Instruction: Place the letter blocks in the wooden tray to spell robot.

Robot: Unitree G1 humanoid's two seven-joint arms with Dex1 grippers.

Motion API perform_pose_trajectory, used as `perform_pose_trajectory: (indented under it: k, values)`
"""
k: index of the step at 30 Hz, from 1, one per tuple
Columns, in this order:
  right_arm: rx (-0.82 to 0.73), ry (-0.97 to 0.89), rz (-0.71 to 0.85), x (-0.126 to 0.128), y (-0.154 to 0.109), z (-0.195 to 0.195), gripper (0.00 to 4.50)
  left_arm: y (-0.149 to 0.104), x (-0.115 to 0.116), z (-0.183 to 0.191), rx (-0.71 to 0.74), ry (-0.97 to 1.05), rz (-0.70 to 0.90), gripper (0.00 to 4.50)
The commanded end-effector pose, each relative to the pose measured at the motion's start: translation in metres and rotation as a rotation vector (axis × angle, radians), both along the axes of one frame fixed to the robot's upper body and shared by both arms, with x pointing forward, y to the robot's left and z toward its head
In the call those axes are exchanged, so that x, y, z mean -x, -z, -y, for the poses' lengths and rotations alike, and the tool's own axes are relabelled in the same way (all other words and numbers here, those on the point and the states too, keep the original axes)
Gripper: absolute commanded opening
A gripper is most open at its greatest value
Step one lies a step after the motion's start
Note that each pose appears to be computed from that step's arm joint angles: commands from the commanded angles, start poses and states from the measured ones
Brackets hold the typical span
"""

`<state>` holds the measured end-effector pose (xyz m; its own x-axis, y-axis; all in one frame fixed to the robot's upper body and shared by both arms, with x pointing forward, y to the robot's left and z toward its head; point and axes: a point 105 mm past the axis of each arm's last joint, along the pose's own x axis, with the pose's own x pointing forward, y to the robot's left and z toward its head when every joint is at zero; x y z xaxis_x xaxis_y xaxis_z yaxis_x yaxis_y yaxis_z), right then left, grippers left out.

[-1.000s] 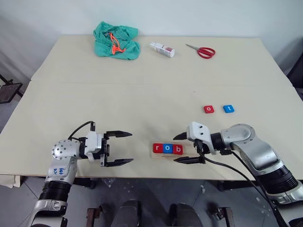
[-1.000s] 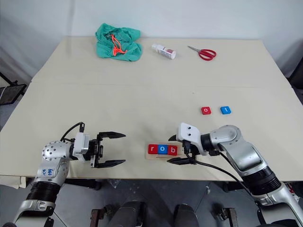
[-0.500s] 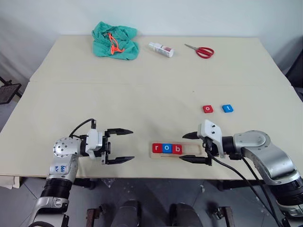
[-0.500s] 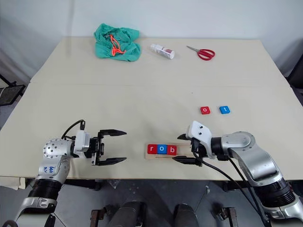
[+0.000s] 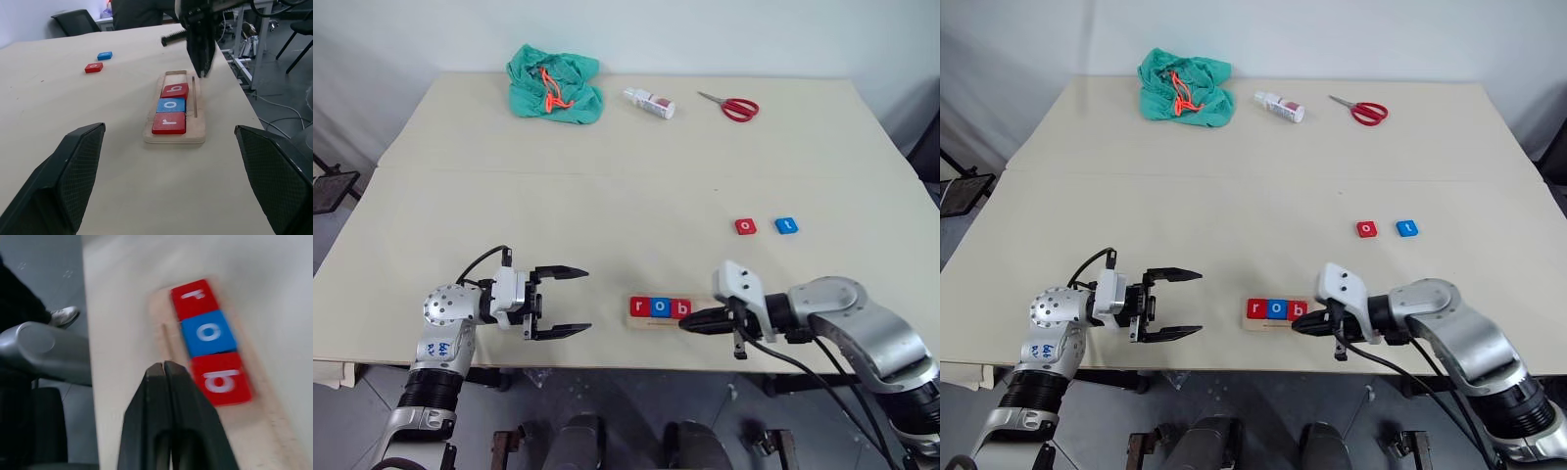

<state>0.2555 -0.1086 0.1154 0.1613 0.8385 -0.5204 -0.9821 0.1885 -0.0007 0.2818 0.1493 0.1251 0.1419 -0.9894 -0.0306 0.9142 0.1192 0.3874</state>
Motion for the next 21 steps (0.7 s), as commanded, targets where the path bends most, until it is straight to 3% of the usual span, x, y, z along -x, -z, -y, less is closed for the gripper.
perform_pose_trajectory:
  k: [1, 9, 16, 21]
  values:
    - [0.002, -0.006, 0.032, -0.008, 0.001, -0.002, 0.05, -0.004, 0.002, -0.002, 0.007, -0.008, 0.027, 4.5]
    - [-0.016, 0.003, 0.079, -0.02, -0.006, -0.002, 0.05, -0.003, 0.004, -0.006, 0.007, -0.025, 0.025, 4.5]
    - [-0.047, -0.039, 0.075, -0.007, -0.014, -0.004, 0.05, -0.001, 0.004, -0.004, 0.011, -0.026, 0.022, 4.5]
    - [-0.135, 0.057, 0.111, -0.013, -0.039, 0.007, 0.05, -0.001, 0.002, -0.004, 0.014, -0.026, 0.022, 4.5]
